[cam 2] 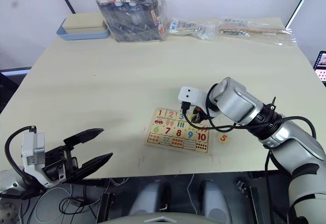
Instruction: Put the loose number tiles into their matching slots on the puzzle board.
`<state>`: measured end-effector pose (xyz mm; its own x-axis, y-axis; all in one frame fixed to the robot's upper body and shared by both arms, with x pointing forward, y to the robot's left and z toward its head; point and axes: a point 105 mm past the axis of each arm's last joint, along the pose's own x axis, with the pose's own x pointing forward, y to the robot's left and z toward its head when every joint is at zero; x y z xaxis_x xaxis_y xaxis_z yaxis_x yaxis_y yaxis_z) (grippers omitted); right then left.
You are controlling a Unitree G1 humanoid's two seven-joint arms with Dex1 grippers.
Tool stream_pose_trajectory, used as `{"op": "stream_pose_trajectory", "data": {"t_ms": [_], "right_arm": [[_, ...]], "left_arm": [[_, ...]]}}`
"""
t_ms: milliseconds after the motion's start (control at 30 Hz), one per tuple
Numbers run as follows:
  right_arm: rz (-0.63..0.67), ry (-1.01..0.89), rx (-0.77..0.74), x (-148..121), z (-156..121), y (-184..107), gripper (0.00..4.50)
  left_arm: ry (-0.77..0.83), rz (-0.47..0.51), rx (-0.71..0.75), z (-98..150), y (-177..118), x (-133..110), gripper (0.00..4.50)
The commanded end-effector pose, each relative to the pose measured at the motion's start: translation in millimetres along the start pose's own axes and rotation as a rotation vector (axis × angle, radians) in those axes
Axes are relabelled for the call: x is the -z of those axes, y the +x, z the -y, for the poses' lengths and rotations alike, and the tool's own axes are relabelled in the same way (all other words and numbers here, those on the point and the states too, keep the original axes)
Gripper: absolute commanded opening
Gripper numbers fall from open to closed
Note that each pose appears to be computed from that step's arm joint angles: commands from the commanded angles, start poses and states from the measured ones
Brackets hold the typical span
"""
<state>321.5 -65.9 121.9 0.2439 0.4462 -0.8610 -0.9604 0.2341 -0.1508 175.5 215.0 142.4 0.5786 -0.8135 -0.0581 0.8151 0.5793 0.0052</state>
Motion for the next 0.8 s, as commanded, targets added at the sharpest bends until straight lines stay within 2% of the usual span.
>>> {"op": "stream_pose_trajectory", "data": {"t_ms": [33,800], "right_arm": [[0.008,-0.039,0.033,-7.3,2.8,-9.7,0.88],[0.009,-0.036,0.025,-6.1,0.3,-9.1,0.88]], "left_arm": [[0.043,0.013,0.004,2.4,0.5,-7.7,4.5],[0.04,0.012,0.015,1.8,2.6,-6.3,4.5]]}}
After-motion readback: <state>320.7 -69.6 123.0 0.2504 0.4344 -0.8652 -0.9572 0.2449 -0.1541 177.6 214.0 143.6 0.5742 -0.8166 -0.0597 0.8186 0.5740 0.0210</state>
